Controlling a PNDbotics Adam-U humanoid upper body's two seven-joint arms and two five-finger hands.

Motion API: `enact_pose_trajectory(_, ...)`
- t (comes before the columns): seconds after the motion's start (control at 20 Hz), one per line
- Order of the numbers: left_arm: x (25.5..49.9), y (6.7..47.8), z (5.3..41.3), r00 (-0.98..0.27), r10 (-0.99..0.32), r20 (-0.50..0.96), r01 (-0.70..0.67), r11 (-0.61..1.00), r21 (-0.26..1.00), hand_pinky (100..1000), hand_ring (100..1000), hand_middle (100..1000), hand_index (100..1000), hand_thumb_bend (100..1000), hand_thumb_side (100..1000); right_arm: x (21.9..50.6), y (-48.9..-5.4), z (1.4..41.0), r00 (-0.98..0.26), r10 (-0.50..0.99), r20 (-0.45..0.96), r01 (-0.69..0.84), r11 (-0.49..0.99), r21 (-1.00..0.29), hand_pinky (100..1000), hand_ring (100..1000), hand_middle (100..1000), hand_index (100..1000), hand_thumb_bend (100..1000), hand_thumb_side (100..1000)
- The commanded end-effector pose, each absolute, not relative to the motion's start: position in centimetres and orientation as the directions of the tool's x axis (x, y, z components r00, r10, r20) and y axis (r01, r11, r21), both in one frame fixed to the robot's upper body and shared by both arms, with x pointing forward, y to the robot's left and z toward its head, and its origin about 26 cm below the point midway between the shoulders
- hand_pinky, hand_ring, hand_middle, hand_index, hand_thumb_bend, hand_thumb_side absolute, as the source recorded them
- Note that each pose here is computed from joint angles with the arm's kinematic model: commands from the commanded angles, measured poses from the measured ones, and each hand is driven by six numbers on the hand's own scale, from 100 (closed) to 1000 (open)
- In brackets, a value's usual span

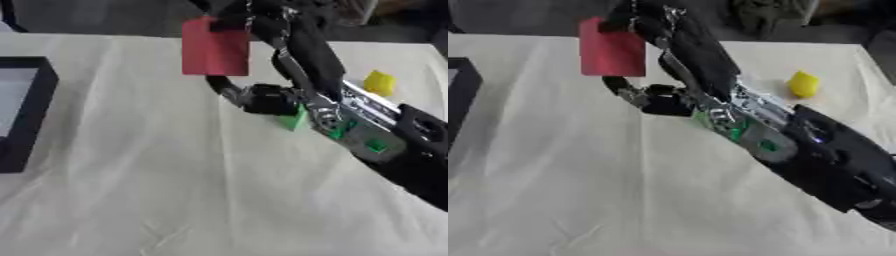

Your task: Pick up the objects with one hand, pass them to the other hand, and then place them into the box on the other side of the table.

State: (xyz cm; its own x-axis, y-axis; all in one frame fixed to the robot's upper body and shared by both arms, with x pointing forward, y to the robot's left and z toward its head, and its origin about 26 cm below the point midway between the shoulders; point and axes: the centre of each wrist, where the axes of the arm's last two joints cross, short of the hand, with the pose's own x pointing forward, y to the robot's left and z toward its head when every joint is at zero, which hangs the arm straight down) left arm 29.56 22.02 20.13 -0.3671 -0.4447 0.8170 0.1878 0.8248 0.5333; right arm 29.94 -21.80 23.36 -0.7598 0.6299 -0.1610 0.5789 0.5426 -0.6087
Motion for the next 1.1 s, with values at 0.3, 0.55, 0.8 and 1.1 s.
enact_pose_trajectory(0.3, 29.4, 20.3, 21.0, -0.368, -0.469, 0.803, 0.284, 0.765, 0.578, 836, 369, 715, 846, 884, 499, 29.8, -21.1, 24.1, -0.707, 0.658, -0.257, 0.664, 0.494, -0.561, 765, 393, 553, 485, 100, 100)
enact_pose_trajectory(0.55, 29.4, 19.1, 21.3, -0.385, -0.466, 0.797, 0.322, 0.742, 0.588, 837, 373, 716, 850, 888, 497, 29.8, -20.3, 23.7, -0.688, 0.667, -0.288, 0.689, 0.473, -0.55, 767, 394, 553, 486, 107, 100)
enact_pose_trajectory(0.8, 29.4, 17.8, 22.1, -0.419, -0.457, 0.784, 0.324, 0.732, 0.6, 836, 370, 715, 851, 900, 500, 29.6, -19.7, 23.1, -0.672, 0.675, -0.305, 0.704, 0.456, -0.545, 769, 392, 552, 487, 100, 100)
enact_pose_trajectory(1.1, 29.4, 16.3, 23.3, -0.455, -0.441, 0.774, 0.299, 0.743, 0.599, 835, 363, 713, 850, 906, 506, 29.4, -18.8, 22.3, -0.665, 0.674, -0.321, 0.712, 0.443, -0.545, 769, 390, 551, 487, 100, 100)
